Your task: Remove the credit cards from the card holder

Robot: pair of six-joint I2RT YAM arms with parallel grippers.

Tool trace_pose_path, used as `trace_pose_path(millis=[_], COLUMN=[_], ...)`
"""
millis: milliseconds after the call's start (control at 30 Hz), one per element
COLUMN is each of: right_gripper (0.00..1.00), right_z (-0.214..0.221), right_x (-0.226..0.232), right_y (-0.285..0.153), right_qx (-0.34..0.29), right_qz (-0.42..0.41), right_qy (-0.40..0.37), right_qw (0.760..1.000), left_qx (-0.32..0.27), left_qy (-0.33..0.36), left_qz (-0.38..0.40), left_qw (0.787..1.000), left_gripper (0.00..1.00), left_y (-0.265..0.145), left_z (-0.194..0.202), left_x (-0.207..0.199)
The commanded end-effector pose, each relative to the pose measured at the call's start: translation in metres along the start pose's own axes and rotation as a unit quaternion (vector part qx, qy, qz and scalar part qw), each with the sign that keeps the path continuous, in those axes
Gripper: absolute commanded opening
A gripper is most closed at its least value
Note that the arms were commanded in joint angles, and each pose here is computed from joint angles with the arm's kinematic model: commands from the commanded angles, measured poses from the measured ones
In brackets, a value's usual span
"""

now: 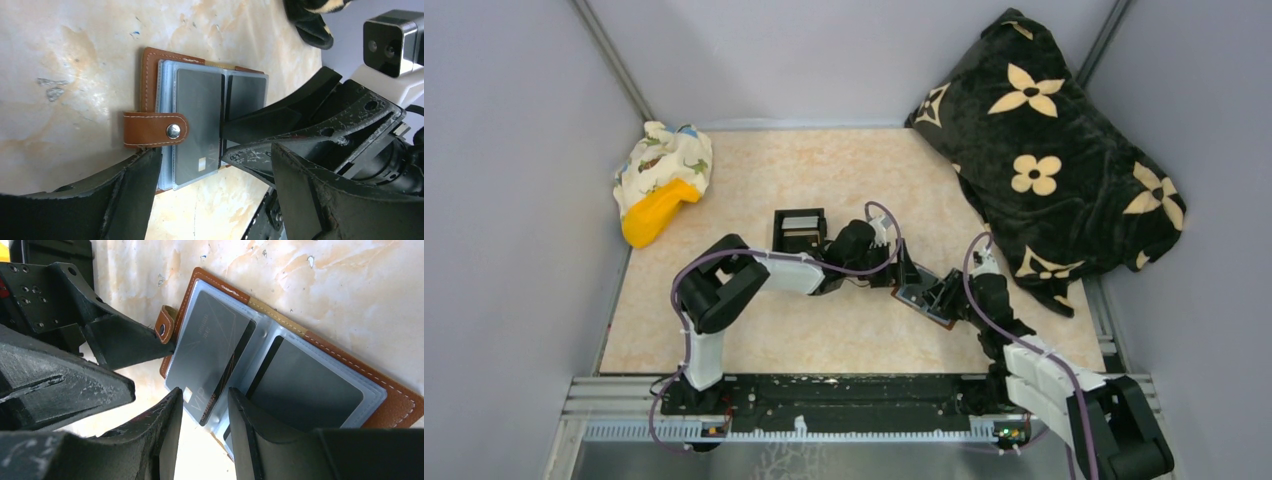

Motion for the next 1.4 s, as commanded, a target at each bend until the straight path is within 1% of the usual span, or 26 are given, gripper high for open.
trace_pose_path(millis=[0,233,433,700,967,1133,1367], right_gripper=[0.4,0.4,0.37,0.36,0.37,0.37,0.37], right_z=[-0.013,-0.019,-0.02,-0.019,-0.012,-0.005,0.0], right_x=[0.008,0.008,0.018,0.037,0.032,0.021,0.019], right_y=[0.005,0.01,0.013,0.01,0.013,0.02,0.026], right_qx=[-0.023,-0.018,-0.014,0.004,0.025,0.048,0.062], right_qz=[-0.015,-0.028,-0.066,-0.115,-0.112,-0.093,-0.103], right_qy=[-0.003,-0.002,0.001,-0.012,-0.02,-0.015,-0.012], right_qw=[1.0,0.999,0.998,0.993,0.993,0.994,0.993], left_qx=[0.025,0.035,0.041,0.042,0.034,0.033,0.036], left_qy=[-0.001,-0.015,-0.022,-0.026,-0.024,-0.02,-0.007], left_qz=[-0.022,-0.027,-0.03,-0.034,-0.028,-0.021,-0.02], left_qw=[0.999,0.999,0.998,0.998,0.999,0.999,0.999], left_gripper=[0.86,0.86,0.86,0.85,0.85,0.85,0.85], left_y=[0.003,-0.007,-0.012,-0.012,-0.014,-0.015,-0.011], left_z=[0.022,0.039,0.047,0.05,0.044,0.04,0.032], left_x=[0.017,0.024,0.026,0.028,0.023,0.018,0.014])
Point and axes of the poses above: each gripper's point midway between its finger pads, its own y axis out along the fingers, its own x axis along the line the jaws close on, z = x × y, the point moved 3 cm from there along -y, back along the fingers, and after that the axes turned 15 degrees about y, right-handed, at the moved point
